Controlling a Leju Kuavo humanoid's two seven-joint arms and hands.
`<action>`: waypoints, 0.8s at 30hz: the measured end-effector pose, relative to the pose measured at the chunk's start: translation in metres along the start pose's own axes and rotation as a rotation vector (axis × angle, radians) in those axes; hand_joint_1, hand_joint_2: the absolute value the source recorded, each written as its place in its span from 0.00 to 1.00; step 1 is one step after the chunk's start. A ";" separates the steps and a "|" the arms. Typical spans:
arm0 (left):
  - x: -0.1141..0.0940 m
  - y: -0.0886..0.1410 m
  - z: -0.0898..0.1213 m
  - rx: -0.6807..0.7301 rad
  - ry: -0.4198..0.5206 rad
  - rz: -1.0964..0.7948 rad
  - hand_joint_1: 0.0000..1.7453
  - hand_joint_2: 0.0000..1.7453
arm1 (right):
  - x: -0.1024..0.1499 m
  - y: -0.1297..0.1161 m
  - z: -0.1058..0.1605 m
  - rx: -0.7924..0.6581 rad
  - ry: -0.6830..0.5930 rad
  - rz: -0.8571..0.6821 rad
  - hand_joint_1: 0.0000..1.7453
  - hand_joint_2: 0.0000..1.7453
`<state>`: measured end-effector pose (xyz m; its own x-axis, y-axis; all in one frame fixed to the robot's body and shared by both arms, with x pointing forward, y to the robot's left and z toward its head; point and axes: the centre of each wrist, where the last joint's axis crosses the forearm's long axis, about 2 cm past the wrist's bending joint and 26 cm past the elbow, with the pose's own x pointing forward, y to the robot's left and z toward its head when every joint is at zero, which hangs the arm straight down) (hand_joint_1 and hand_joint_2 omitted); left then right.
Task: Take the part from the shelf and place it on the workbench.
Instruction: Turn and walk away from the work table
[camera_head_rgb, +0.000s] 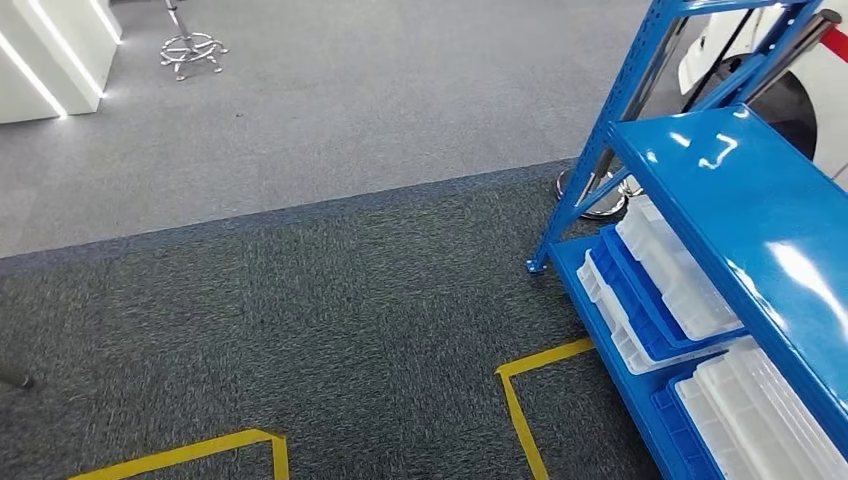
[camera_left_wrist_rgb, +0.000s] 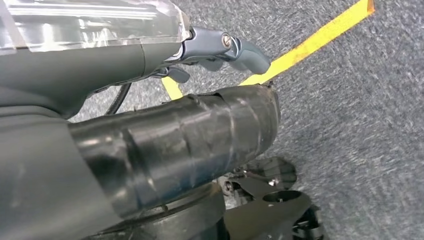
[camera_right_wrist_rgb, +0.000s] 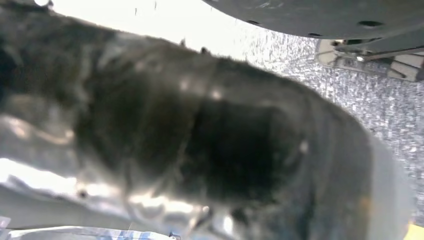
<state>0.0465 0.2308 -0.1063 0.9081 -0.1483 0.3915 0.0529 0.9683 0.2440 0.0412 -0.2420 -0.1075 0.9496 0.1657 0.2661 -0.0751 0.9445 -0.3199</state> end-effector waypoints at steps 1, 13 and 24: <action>0.000 0.000 0.000 0.000 0.001 0.000 0.00 0.00 | 0.000 0.000 0.000 0.000 0.002 0.000 0.00 0.00; 0.003 0.000 -0.001 0.001 -0.004 -0.001 0.00 0.00 | -0.001 0.001 0.001 0.002 0.006 0.002 0.00 0.00; 0.002 0.000 -0.001 0.000 0.000 0.000 0.00 0.00 | -0.001 0.002 0.001 0.004 0.005 0.005 0.00 0.00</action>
<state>0.0488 0.2310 -0.1060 0.9083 -0.1478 0.3913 0.0523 0.9683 0.2442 0.0400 -0.2396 -0.1074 0.9508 0.1689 0.2596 -0.0812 0.9448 -0.3175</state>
